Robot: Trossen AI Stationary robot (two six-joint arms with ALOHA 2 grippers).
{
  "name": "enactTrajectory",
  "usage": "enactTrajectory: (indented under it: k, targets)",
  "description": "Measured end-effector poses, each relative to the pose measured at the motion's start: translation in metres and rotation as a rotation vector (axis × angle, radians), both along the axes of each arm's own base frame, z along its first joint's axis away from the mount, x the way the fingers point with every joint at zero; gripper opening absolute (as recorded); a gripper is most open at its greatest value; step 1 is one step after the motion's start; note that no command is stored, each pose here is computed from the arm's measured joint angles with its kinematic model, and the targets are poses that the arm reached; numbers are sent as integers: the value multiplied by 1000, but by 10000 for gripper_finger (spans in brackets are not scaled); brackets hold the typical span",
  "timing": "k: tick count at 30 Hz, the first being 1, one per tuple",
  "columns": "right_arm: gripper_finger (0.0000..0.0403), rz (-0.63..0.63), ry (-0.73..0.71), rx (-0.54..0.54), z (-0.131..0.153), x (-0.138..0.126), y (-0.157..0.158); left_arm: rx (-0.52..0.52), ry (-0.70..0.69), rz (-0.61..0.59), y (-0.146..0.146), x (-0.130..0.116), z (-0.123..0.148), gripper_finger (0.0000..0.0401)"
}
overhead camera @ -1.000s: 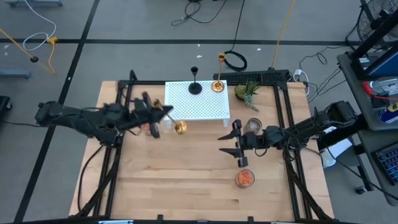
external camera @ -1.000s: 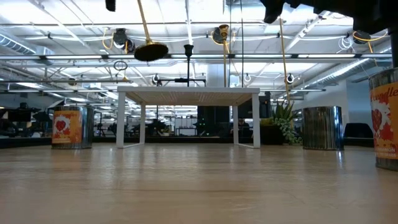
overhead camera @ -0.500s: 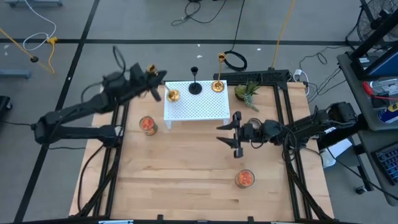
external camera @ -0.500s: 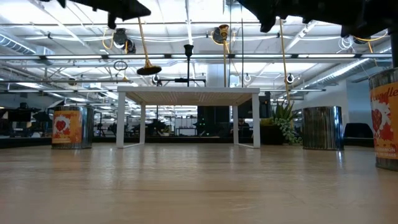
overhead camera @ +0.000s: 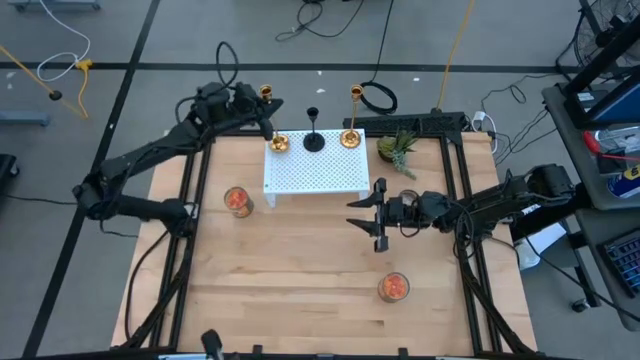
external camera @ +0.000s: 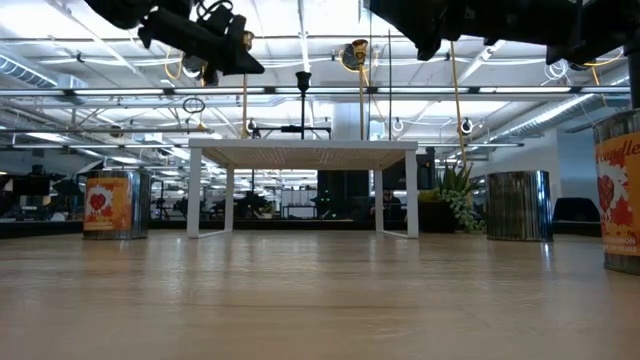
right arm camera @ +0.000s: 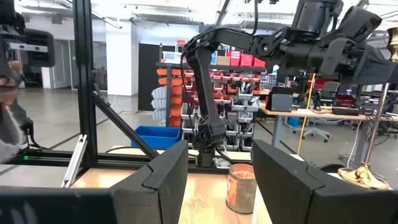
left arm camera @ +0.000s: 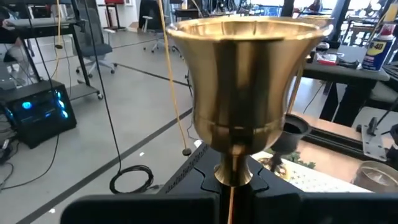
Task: Pick & Place candle stick holders
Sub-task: Put the top gold candle holder on the shelf
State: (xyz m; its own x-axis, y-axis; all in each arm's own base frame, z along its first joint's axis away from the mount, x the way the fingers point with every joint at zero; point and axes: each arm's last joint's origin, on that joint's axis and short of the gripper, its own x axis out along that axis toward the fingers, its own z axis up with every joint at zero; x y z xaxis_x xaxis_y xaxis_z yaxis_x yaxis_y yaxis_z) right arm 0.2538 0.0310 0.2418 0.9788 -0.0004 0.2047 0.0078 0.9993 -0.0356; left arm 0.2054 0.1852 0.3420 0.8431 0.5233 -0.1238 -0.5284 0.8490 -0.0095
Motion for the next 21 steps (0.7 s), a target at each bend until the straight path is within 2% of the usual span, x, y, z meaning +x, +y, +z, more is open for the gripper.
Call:
enactTrajectory:
  k: [13,21]
  targets:
    - [173,-1,17,-4,-2,0,0,-48,6,-5,8,5,-9,6]
    - [173,0,51,-7,-5,1,0,-61,7,8,8,5,-10,39]
